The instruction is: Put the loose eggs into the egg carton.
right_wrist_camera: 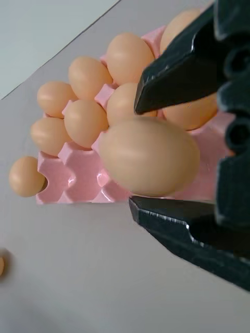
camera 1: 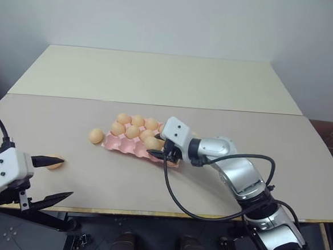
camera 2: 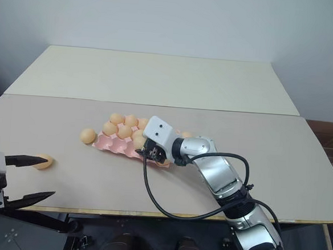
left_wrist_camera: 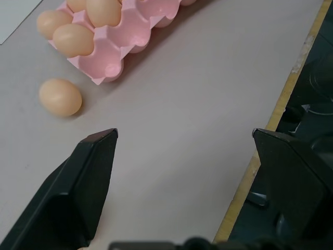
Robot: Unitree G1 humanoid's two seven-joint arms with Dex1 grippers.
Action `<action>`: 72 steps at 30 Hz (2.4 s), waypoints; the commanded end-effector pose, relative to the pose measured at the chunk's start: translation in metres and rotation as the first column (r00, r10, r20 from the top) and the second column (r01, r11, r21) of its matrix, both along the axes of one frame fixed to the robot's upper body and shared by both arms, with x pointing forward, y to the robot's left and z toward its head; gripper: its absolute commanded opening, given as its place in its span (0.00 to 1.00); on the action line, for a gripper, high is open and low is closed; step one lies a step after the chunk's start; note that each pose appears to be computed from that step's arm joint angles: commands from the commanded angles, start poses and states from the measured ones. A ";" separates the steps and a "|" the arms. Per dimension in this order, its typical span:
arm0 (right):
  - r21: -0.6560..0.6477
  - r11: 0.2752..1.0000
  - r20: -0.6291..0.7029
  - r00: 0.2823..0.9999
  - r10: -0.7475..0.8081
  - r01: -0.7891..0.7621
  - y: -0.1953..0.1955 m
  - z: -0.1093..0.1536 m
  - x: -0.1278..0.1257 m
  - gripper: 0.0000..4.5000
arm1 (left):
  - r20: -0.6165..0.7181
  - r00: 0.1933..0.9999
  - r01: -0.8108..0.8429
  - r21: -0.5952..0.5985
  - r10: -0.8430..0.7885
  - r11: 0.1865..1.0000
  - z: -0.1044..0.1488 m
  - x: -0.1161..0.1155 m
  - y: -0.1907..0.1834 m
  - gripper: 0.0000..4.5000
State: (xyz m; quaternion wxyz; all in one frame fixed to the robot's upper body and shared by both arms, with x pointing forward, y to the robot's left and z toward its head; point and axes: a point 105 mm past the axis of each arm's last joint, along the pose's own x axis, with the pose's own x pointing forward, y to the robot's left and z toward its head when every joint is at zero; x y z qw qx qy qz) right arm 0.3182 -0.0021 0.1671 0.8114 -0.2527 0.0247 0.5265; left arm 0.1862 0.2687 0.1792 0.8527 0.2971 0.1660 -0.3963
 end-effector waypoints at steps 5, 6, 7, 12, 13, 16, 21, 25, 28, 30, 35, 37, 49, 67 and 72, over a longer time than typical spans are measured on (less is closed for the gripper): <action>0.004 1.000 0.061 0.998 0.024 -0.025 -0.003 0.008 -0.005 0.90 | 0.039 0.999 -0.002 0.027 0.001 1.000 0.008 -0.002 0.000 1.00; 0.004 1.000 0.065 0.998 0.024 -0.024 -0.005 0.009 -0.006 0.90 | 0.038 0.999 -0.001 0.028 0.000 1.000 0.008 -0.002 0.000 1.00; 0.004 1.000 0.069 0.997 0.023 -0.023 -0.007 0.011 -0.006 0.90 | 0.038 0.999 0.003 0.028 -0.004 1.000 0.009 -0.001 0.000 1.00; -0.018 1.000 0.056 0.998 0.004 -0.003 -0.032 0.017 -0.011 0.90 | 0.042 0.999 0.014 0.029 -0.015 0.999 0.010 0.003 -0.001 1.00; -0.031 1.000 0.051 0.999 0.001 0.000 -0.041 0.019 -0.012 0.90 | 0.044 0.999 0.017 0.027 -0.019 0.999 0.011 0.004 -0.001 1.00; -0.066 0.998 0.029 0.999 -0.013 0.015 -0.074 0.025 -0.016 0.90 | 0.052 0.998 0.025 0.022 -0.026 0.999 0.012 0.006 -0.002 1.00; -0.142 0.987 0.014 0.997 -0.074 0.075 -0.126 0.034 -0.016 0.90 | 0.063 0.998 0.025 0.010 -0.025 1.000 0.014 0.008 0.000 1.00; -0.223 0.967 0.001 0.992 -0.127 0.124 -0.166 0.036 -0.020 0.90 | 0.074 0.997 0.018 -0.004 -0.017 1.000 0.018 0.010 0.003 1.00; -0.264 0.954 -0.009 0.989 -0.147 0.139 -0.182 0.032 -0.023 0.90 | 0.080 0.997 0.018 0.005 -0.018 1.000 0.020 0.012 0.005 1.00; -0.273 0.952 -0.015 0.988 -0.151 0.141 -0.187 0.030 -0.024 0.90 | 0.086 0.996 0.020 0.005 -0.020 1.000 0.022 0.012 0.005 1.00; -0.274 0.950 -0.021 0.987 -0.158 0.146 -0.187 0.028 -0.019 0.90 | 0.104 0.994 0.016 0.001 -0.016 1.000 0.023 0.012 0.004 1.00; -0.274 0.951 -0.022 0.988 -0.154 0.142 -0.187 0.028 -0.018 0.90 | 0.108 0.994 0.014 -0.002 -0.014 1.000 0.022 0.012 0.003 1.00; -0.272 0.949 -0.002 0.986 -0.169 0.162 -0.186 0.031 -0.004 0.90 | 0.122 0.993 0.006 -0.010 -0.005 1.000 0.019 0.011 0.000 1.00; -0.209 0.958 0.033 0.980 -0.194 0.197 -0.138 0.007 0.058 0.90 | 0.084 0.996 0.043 -0.012 -0.042 0.999 0.017 0.012 -0.007 1.00; -0.199 0.960 0.037 0.981 -0.191 0.194 -0.123 -0.001 0.071 0.90 | 0.075 0.997 0.034 0.001 -0.034 0.999 0.016 0.009 -0.004 1.00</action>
